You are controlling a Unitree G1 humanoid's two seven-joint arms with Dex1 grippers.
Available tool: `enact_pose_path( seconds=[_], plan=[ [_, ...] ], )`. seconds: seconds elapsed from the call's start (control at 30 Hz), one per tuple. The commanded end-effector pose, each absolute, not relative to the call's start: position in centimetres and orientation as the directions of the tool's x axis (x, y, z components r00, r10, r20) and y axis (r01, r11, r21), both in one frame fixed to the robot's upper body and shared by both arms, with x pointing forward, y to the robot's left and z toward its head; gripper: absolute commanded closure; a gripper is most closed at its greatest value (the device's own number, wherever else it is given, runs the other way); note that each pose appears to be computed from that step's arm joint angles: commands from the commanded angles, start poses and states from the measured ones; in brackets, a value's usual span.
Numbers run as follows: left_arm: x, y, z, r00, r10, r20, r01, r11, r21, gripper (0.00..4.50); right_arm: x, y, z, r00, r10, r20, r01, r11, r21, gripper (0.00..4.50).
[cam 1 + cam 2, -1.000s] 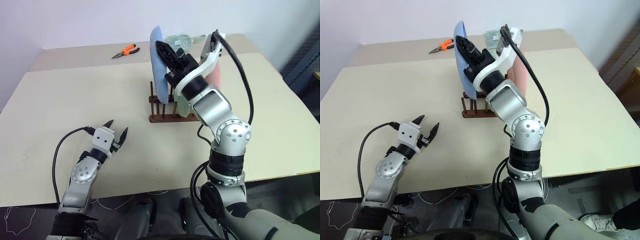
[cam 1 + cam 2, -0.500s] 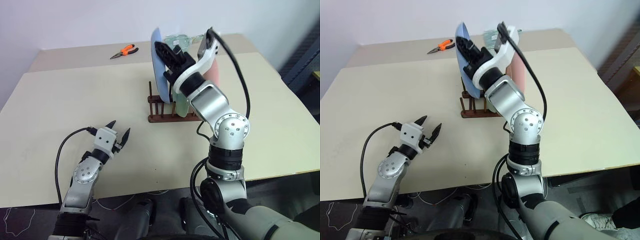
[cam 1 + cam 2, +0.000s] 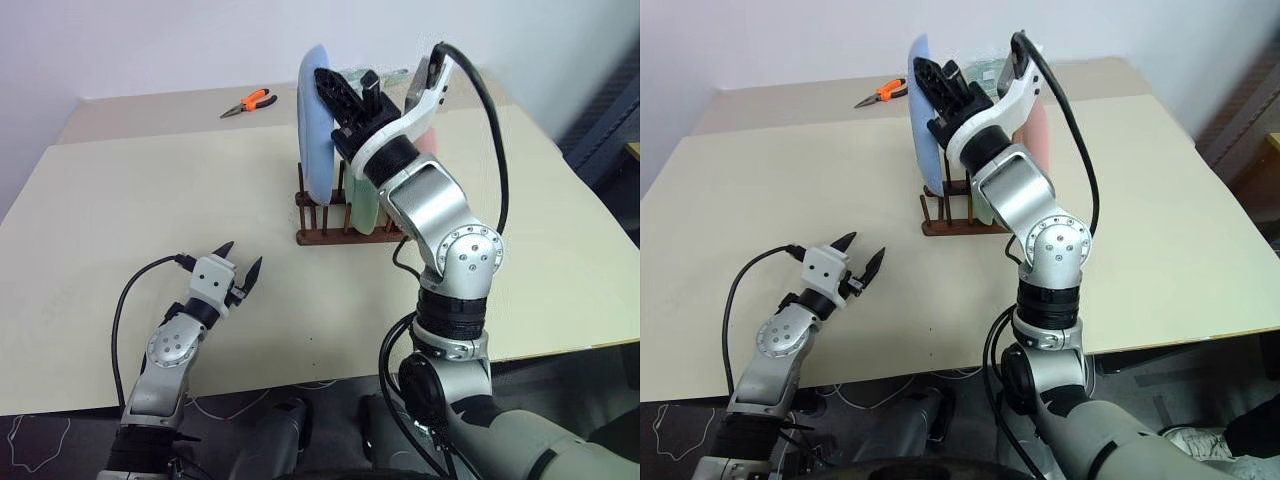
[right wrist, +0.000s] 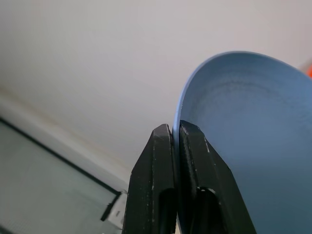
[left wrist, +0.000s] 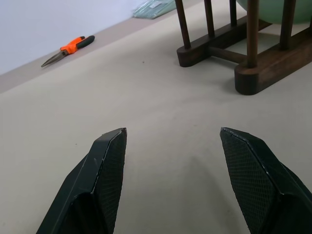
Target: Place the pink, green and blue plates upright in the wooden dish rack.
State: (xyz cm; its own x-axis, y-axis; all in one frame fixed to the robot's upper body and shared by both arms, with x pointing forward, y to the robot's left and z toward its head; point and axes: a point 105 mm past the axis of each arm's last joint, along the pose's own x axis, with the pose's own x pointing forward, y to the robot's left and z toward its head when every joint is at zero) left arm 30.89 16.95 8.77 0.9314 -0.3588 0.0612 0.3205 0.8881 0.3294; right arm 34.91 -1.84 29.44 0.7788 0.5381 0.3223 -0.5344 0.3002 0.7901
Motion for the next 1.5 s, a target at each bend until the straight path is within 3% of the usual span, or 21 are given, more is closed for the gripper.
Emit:
enact_pose_path(
  seconds=[0.03,0.1,0.2,0.27,0.43,0.63,0.7,0.8,0.9,1.03,1.27,1.5],
  plan=[
    [30.8,16.7,9.9,0.923,-0.372,0.095,0.319,0.880,0.352,1.38,35.0,-0.7,28.9,0.775,0.554,0.304,-0.514,0.275,0.812,4.42],
    [30.8,16.6,9.8,0.923,-0.374,0.094,0.321,0.879,0.353,1.38,35.5,-0.4,28.4,0.777,0.565,0.280,-0.507,0.296,0.810,4.42],
    [30.7,16.5,9.8,0.921,-0.378,0.093,0.324,0.877,0.354,1.38,35.8,-0.5,29.2,0.771,0.561,0.302,-0.548,0.343,0.763,3.59],
    [30.7,16.5,9.8,0.921,-0.379,0.092,0.325,0.877,0.354,1.38,35.6,-0.4,30.2,0.753,0.566,0.337,-0.601,0.382,0.702,2.68],
    [30.7,16.4,9.7,0.920,-0.381,0.089,0.329,0.876,0.353,1.38,35.3,-0.8,32.2,0.716,0.572,0.400,-0.684,0.460,0.566,2.68],
    [30.6,16.3,9.7,0.920,-0.381,0.090,0.329,0.877,0.352,1.38,34.1,-3.1,35.7,0.629,0.586,0.511,-0.753,0.624,0.211,2.68],
    [30.5,16.3,9.7,0.921,-0.380,0.088,0.327,0.875,0.358,1.38,33.2,-5.2,36.3,0.595,0.605,0.529,-0.712,0.702,-0.002,2.68],
    [30.4,16.5,9.6,0.923,-0.376,0.084,0.323,0.874,0.363,1.38,33.2,-9.7,36.0,0.634,0.570,0.523,-0.579,0.798,-0.168,2.68],
    [30.3,16.7,9.4,0.925,-0.372,0.077,0.322,0.875,0.361,1.38,34.7,-16.8,33.9,0.781,0.418,0.464,-0.382,0.907,-0.175,2.68],
    [30.4,16.2,9.1,0.922,-0.382,0.066,0.336,0.871,0.358,1.38,35.3,-24.2,27.9,0.926,0.267,0.268,-0.210,0.952,-0.225,2.68],
    [30.6,16.3,8.7,0.927,-0.372,0.050,0.329,0.870,0.366,1.38,34.1,-25.9,17.2,0.954,0.296,-0.042,-0.294,0.904,-0.310,2.68],
    [30.2,17.9,8.7,0.945,-0.326,0.039,0.288,0.881,0.375,1.38,34.1,-25.1,14.8,0.943,0.324,-0.070,-0.330,0.898,-0.292,2.68]
  ],
)
